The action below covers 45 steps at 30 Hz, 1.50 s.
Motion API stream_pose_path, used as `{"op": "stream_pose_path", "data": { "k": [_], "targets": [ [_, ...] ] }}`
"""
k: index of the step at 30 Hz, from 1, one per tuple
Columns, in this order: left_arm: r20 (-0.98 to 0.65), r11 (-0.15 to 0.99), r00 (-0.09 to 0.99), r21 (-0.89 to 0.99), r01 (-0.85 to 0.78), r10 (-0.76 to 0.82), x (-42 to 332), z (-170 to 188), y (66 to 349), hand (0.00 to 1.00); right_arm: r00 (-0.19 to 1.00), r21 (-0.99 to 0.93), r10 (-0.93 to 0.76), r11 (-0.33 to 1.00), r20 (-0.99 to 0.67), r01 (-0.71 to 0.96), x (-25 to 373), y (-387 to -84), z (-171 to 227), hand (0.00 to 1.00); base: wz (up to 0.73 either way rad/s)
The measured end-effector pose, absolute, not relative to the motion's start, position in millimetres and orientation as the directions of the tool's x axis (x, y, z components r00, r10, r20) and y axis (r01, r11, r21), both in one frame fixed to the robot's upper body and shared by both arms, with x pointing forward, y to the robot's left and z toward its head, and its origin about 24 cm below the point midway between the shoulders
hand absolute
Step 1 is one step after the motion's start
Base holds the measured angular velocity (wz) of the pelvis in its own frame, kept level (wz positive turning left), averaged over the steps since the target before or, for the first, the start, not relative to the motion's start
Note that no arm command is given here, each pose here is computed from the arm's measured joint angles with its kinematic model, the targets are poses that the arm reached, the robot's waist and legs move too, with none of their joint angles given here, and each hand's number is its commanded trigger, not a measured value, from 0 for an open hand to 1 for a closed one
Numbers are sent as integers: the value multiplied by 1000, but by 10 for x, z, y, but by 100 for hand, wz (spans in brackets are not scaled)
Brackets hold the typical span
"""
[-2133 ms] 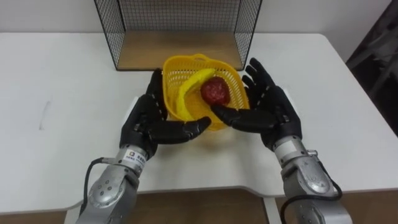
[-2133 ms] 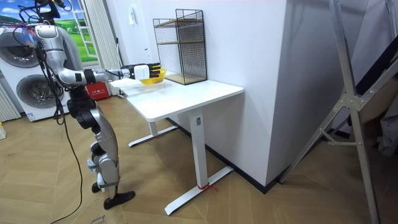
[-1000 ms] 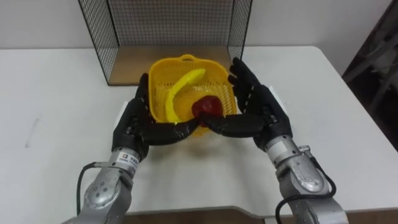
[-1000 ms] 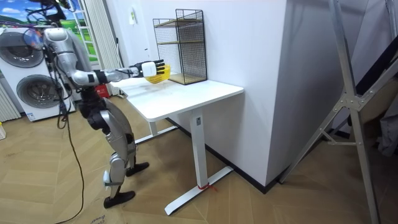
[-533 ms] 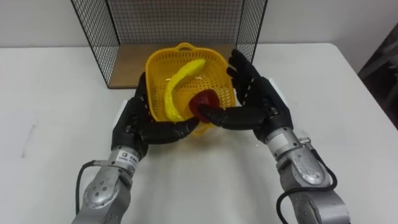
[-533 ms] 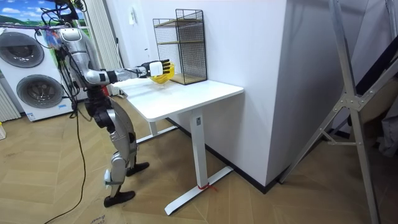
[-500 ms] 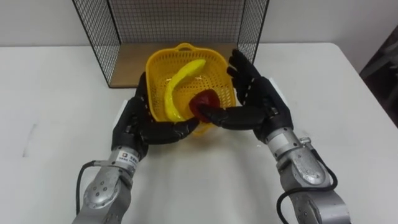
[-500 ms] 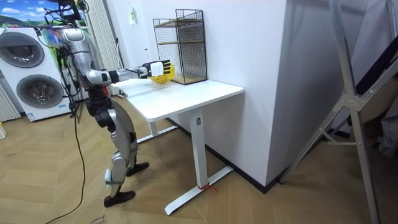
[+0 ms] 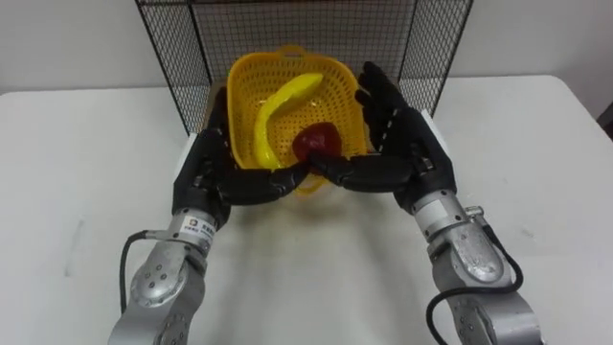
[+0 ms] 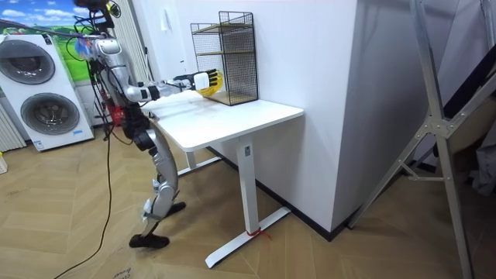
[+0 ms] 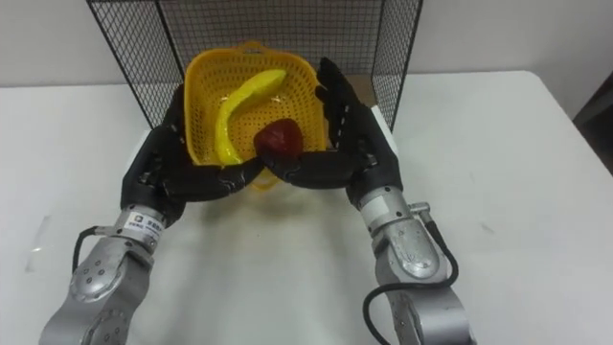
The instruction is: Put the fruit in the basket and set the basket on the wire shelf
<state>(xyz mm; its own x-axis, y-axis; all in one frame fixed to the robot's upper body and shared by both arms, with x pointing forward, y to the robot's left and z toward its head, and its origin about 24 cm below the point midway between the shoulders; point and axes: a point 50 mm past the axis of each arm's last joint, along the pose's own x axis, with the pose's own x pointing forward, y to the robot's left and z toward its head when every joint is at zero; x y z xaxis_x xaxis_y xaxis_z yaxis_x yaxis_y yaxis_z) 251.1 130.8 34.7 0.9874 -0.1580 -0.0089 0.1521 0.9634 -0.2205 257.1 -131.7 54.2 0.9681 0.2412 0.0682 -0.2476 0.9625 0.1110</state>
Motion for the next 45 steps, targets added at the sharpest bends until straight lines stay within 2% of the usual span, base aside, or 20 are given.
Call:
{"op": "stream_pose_path", "data": {
  "k": [24,30,37,45],
  "targets": [
    [0,977,987,-142,160,-162,2600,419,1303,0,973,104,229,967,28,-231,2615,-1308,488,0,-4],
    [-41,978,984,-131,164,-171,2688,376,1279,0,978,113,206,972,22,-207,2625,-1319,480,0,-1],
    [-111,981,981,-131,141,-156,2887,364,1280,0,980,88,190,979,-54,-185,2893,-1337,471,0,-1],
    [-142,990,984,-110,92,-107,3287,515,1253,0,988,137,152,979,7,-151,3255,-1325,784,0,-6]
  ]
}}
